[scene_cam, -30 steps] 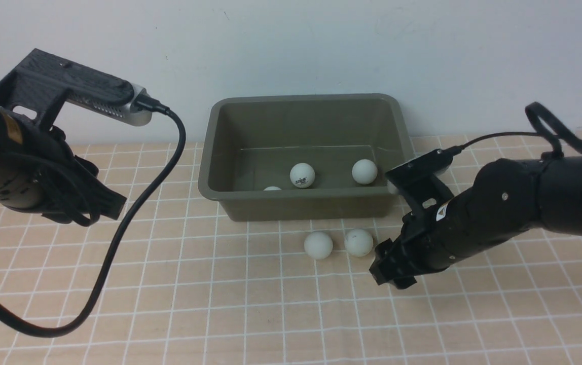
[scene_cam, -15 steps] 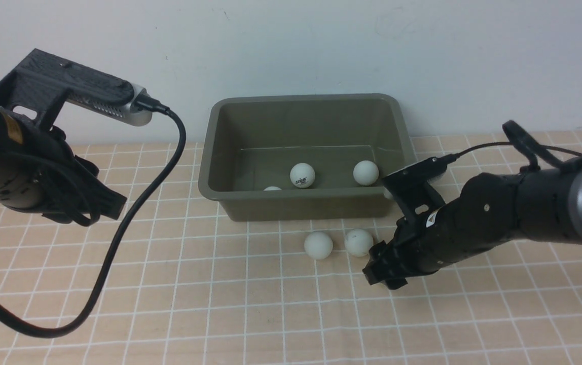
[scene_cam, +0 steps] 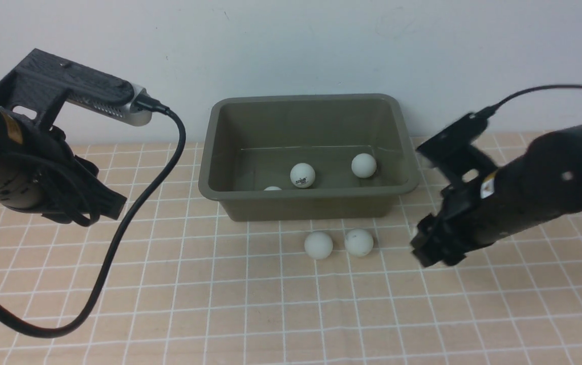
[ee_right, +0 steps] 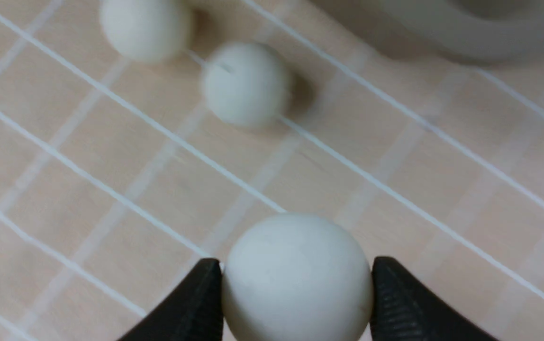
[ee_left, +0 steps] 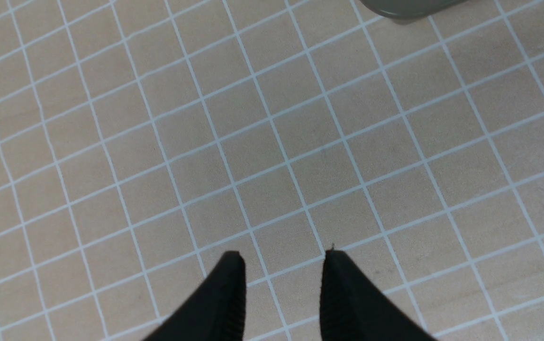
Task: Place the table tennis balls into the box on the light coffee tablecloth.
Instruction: 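Drop the ball into the bin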
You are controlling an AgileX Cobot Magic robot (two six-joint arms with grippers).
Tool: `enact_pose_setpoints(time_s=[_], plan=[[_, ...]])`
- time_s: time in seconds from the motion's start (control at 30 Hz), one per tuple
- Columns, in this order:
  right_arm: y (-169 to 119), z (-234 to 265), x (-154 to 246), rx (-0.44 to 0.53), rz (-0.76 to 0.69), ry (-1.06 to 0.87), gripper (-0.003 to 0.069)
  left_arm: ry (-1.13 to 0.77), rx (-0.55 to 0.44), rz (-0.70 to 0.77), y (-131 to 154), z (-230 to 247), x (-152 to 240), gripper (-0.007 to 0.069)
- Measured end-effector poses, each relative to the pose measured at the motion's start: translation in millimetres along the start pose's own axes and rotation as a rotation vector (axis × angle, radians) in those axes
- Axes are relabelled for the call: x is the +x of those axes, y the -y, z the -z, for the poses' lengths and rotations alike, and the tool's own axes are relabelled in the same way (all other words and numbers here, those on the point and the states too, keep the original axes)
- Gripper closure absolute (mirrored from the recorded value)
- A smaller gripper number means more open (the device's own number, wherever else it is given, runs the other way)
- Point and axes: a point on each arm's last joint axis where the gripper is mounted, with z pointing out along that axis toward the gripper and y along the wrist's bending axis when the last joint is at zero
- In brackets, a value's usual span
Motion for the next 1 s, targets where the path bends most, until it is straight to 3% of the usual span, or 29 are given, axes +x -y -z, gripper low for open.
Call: enact_pose_setpoints(time_s=[0.17,0.33,0.73,1.0], plan=[[18,48,0,0.059,-0.067,0.109,0.0298,0.001,0.0,0.0,0,0,0,0.0453],[14,51,-17,-0.002,-0.098,0.234,0.0298,0.006,0.004,0.003,0,0,-1,0.0453],[25,-28,-100,-0.203,-0.064,0.23,0.0298,0.008,0.009,0.007,1,0,-1,0.0453],[31,-68,-115,-0.208,-0.067,0.211,0.0298,0.008,0.009,0.007,1,0,-1,0.0453]])
